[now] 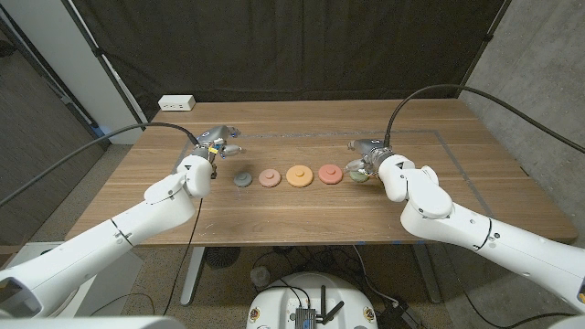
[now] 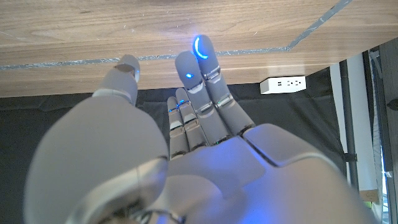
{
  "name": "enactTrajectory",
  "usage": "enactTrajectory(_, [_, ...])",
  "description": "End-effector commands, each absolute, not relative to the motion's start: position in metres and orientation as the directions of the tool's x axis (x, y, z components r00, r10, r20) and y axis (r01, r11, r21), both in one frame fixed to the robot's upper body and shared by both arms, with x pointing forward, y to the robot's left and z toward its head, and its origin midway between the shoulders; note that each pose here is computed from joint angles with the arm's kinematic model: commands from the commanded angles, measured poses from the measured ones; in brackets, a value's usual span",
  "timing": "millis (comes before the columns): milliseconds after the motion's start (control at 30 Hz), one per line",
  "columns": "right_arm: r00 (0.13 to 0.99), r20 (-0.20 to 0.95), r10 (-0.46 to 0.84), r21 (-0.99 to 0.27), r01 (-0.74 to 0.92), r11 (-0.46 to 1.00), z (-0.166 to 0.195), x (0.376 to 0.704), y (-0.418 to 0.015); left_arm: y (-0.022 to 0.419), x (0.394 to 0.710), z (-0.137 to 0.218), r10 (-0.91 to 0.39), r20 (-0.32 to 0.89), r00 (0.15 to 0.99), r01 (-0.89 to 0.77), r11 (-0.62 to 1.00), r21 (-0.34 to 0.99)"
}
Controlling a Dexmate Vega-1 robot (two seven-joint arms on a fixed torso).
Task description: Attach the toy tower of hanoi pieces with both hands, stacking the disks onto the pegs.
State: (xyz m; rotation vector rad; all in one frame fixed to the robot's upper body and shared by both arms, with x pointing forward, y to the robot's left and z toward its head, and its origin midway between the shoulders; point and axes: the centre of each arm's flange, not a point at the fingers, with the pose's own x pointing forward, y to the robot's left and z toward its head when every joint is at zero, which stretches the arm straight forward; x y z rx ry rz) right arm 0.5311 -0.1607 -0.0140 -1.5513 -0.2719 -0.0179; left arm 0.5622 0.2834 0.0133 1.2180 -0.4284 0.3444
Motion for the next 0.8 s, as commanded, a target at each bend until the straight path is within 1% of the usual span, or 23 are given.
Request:
enactTrajectory(33, [0.968,0.172,0.182,-0.985,0.173,0.011,-0.015,0.531,-0.149,0.283,0.559,0.012,0.033,0.495,0.868,-0.479,0.313,0.820])
enactTrajectory(800, [0.967,0.158,0.200,-0.987,0.162,-0.005,-0.018,0.528,-0.137,0.282,0.556,0.006,0.030,0.490,0.871,-0.472,0.322,0.821])
